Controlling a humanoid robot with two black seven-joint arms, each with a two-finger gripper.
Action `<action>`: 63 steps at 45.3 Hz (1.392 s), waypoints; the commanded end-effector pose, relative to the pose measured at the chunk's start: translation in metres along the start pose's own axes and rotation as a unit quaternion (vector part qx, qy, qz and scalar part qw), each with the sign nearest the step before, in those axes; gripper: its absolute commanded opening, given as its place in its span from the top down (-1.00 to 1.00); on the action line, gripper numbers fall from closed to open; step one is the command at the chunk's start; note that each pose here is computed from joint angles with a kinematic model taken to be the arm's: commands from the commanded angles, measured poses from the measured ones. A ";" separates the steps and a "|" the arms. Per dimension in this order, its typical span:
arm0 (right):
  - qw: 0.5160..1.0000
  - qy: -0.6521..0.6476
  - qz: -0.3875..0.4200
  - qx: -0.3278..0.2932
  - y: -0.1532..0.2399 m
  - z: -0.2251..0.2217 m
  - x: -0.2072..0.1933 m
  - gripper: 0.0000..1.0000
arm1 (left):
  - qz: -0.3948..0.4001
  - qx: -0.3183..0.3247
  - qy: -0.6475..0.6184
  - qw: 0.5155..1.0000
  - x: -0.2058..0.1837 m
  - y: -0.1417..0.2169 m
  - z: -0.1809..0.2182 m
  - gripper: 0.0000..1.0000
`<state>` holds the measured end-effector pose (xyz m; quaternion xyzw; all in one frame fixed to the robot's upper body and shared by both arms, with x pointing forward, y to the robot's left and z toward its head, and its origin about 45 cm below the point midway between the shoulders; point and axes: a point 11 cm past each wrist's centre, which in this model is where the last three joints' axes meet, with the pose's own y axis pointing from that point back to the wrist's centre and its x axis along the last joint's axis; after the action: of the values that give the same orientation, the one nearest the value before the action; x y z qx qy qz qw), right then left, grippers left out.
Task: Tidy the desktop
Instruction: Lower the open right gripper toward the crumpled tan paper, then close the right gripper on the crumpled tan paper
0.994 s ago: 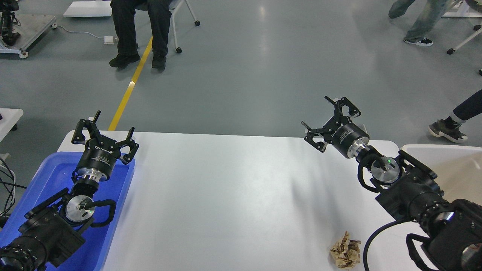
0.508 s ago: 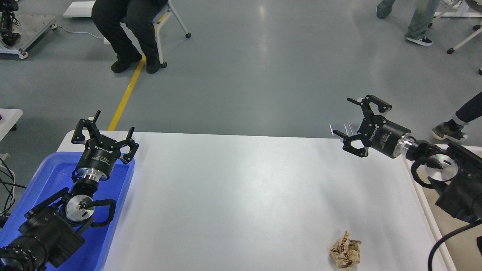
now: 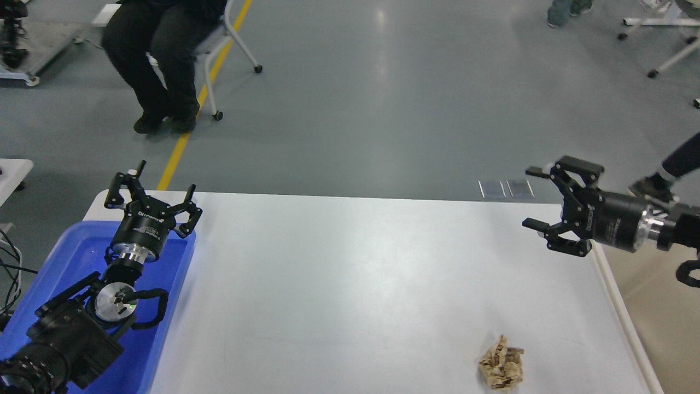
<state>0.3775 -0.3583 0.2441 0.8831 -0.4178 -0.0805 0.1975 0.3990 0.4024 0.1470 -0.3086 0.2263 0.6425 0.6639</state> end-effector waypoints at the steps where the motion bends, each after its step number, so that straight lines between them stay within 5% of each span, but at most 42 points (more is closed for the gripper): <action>1: 0.973 0.230 0.002 -0.029 0.006 -0.009 -0.047 -1.00 | 0.001 0.001 -0.001 1.000 0.001 0.000 0.000 -1.00; 12: 0.914 0.401 -0.024 -0.059 0.020 0.006 -0.060 -1.00 | 0.000 0.000 0.000 1.000 0.000 0.000 0.000 -1.00; 44: 0.882 0.462 -0.065 -0.068 0.031 0.109 -0.127 -1.00 | 0.000 0.000 0.000 1.000 0.000 0.000 0.000 -1.00; 63: 0.877 0.475 -0.029 -0.070 0.033 0.141 -0.122 -1.00 | 0.000 0.000 0.000 1.000 0.000 0.000 0.000 -1.00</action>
<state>0.2373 -0.3166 0.1450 0.8227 -0.2270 0.3009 0.4256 0.3991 0.4025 0.1471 -0.3087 0.2262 0.6426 0.6638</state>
